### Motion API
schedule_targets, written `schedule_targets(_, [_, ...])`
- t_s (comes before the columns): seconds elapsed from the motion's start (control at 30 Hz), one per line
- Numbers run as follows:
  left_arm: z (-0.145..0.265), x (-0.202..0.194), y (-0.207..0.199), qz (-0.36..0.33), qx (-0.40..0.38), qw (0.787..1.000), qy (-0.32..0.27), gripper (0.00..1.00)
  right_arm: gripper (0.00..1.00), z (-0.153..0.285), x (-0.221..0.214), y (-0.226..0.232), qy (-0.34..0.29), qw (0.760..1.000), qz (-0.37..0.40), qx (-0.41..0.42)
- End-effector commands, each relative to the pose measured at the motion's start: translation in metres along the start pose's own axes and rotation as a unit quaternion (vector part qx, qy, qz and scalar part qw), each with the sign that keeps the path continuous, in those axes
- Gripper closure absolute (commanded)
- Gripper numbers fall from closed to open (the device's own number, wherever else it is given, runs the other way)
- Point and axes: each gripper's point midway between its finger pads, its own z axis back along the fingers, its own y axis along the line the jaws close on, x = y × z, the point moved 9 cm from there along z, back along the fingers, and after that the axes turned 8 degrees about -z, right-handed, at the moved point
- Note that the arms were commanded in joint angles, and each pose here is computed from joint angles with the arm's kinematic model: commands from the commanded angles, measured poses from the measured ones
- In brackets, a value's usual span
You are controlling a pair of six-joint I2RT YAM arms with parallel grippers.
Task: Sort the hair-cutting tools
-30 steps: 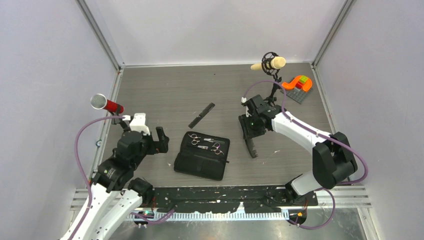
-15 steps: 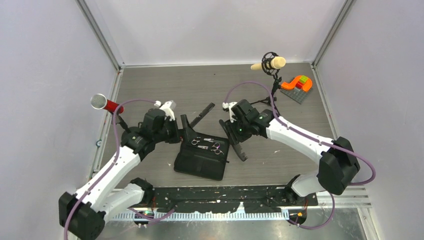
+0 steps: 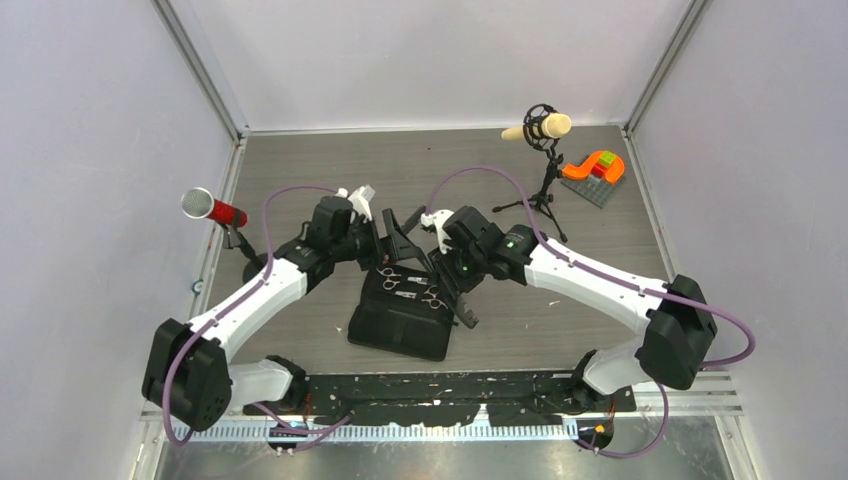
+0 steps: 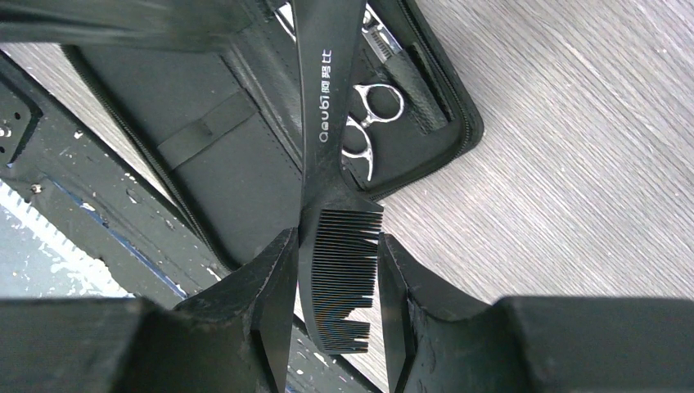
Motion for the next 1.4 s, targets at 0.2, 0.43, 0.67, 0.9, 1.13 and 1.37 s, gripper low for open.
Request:
schedule_targets(0.2, [-0.017,0.017,-0.01,0.0,-0.047,0.999,-0.018,0.34,0.83,0.012,0.015,0.023,-0.035,0.999,0.025,0.032])
schedule_targets(0.43, [-0.021,0.014,-0.007,0.007,-0.05,0.998,-0.026,0.61,0.83,0.013,0.016,0.028,-0.04,0.998,0.03,0.037])
schedule_targets(0.67, [-0.015,0.013,-0.007,0.005,-0.051,0.997,-0.052,0.88,0.83,0.014,0.017,0.03,-0.05,0.998,0.029,0.04])
schedule_targets(0.9, [-0.002,0.011,-0.009,0.015,-0.054,0.994,-0.096,1.0,0.6,0.022,0.019,0.029,-0.102,0.994,0.007,0.042])
schedule_targets(1.13, [0.021,0.009,-0.002,0.033,-0.055,0.983,-0.173,1.0,0.28,0.048,0.025,0.016,-0.235,0.968,-0.079,0.03])
schedule_targets(1.37, [0.048,0.003,0.002,0.052,-0.069,0.957,-0.276,1.0,0.02,0.053,0.008,-0.002,-0.333,0.914,-0.188,0.134])
